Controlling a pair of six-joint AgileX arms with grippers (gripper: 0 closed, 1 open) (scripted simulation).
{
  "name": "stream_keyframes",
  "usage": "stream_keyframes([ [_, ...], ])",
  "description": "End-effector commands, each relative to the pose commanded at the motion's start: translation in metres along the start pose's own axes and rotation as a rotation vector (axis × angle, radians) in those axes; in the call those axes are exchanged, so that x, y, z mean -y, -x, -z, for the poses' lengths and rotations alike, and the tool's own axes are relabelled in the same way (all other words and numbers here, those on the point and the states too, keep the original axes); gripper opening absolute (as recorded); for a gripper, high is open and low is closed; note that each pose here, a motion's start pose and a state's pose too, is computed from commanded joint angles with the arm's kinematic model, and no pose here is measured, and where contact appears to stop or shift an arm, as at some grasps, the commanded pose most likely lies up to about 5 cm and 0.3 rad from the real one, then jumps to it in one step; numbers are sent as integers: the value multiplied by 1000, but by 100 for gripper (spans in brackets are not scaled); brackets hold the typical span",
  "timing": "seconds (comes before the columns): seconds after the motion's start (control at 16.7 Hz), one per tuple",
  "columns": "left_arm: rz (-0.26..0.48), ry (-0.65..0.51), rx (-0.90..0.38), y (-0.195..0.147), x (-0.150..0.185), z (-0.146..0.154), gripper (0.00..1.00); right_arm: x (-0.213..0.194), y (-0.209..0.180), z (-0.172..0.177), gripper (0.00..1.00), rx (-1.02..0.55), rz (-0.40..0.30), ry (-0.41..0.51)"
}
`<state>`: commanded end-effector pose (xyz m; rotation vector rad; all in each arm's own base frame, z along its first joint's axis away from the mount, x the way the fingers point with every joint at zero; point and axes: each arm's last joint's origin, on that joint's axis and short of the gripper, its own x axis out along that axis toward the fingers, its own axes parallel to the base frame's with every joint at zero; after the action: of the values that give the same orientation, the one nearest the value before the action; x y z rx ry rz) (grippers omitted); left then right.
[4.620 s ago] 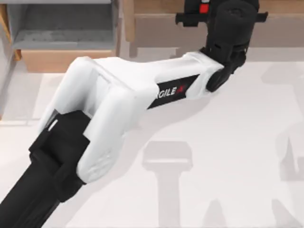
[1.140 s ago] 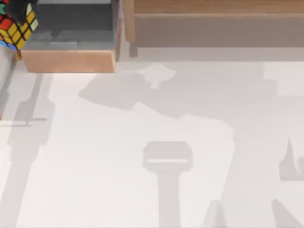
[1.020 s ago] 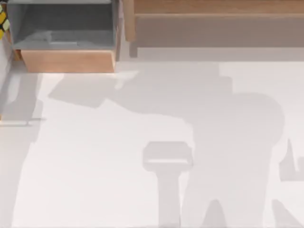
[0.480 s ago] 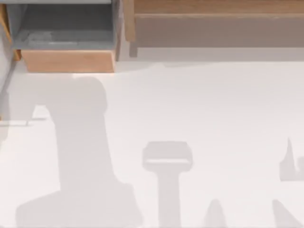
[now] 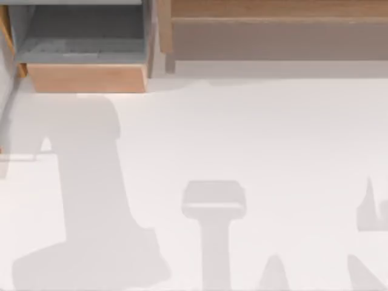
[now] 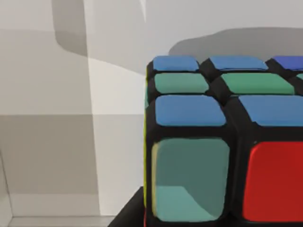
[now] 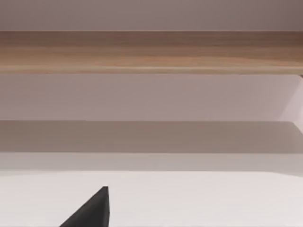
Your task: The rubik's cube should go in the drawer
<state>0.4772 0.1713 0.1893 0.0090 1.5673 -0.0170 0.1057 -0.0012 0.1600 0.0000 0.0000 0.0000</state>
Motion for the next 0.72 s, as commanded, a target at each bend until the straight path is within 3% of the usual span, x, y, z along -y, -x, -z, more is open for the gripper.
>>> stream_keyframes([
  [0.72, 0, 0, 0, 0, 0, 0, 90, 0, 0, 0, 100, 0, 0, 0],
])
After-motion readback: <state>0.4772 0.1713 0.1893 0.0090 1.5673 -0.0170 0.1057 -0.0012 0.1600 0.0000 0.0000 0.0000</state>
